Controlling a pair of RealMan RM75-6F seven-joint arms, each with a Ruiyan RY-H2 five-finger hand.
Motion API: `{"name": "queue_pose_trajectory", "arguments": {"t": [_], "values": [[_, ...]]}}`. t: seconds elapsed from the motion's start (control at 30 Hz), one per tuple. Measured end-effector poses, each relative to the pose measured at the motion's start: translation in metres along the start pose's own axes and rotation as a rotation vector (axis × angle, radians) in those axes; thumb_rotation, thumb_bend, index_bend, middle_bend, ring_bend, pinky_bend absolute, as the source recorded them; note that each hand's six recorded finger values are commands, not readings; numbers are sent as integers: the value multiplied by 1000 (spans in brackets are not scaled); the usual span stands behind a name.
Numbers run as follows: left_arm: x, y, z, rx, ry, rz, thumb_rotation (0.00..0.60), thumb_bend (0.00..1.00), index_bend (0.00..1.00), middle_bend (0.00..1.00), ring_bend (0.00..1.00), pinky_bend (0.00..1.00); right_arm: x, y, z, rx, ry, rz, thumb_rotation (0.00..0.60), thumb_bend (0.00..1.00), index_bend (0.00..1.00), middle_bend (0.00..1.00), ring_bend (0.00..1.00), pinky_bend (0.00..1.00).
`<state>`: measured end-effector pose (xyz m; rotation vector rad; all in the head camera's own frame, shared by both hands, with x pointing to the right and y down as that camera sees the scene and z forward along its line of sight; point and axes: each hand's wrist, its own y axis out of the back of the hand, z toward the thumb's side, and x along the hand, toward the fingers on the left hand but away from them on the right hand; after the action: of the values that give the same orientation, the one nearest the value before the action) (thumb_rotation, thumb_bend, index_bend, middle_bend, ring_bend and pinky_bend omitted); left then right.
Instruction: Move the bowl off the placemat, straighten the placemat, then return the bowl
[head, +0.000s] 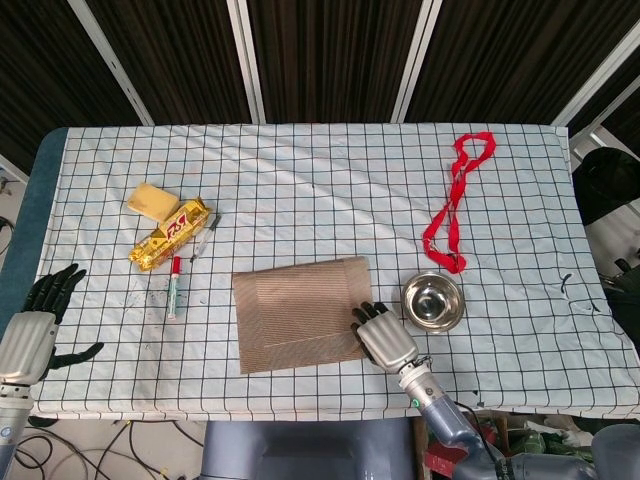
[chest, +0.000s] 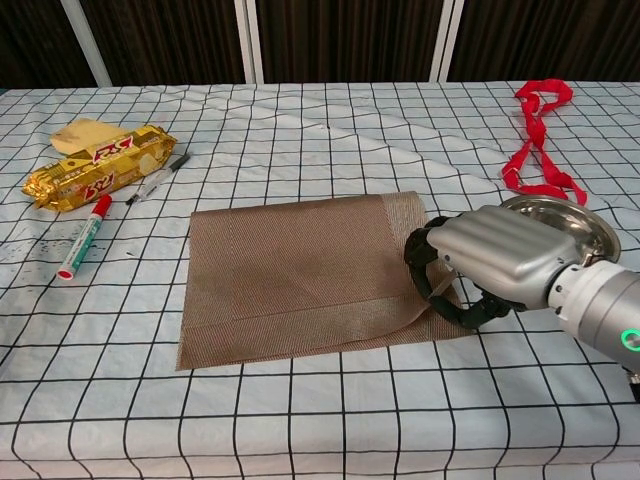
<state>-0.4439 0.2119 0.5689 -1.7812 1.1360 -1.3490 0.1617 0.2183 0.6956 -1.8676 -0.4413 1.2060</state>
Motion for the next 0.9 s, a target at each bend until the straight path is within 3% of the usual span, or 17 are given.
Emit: {"name": "queue_pose_trajectory", "arguments": {"t": [0.27, 0.5, 0.7, 0.9], "values": [[0, 0, 0, 0, -1, -2, 600, 16, 0, 0, 0, 0, -2, -1, -1, -3, -1, -6, 600, 535, 632, 250, 179, 263], [1, -1, 1, -2, -2, -4, 600, 16, 0, 0, 0, 0, 2, 17, 13, -55, 40, -45, 600, 541, 634, 250, 179, 263], [2, 1, 0, -10, -1, 1, 600, 16, 0, 0, 0, 0, -9, 42, 17, -168, 23, -67, 600, 549, 649, 257, 179, 263], [3, 2, 0, -15, 1, 2, 600, 16, 0, 0, 0, 0, -34, 67, 12, -340, -55, -72, 600, 556, 655, 260, 177, 263]]}}
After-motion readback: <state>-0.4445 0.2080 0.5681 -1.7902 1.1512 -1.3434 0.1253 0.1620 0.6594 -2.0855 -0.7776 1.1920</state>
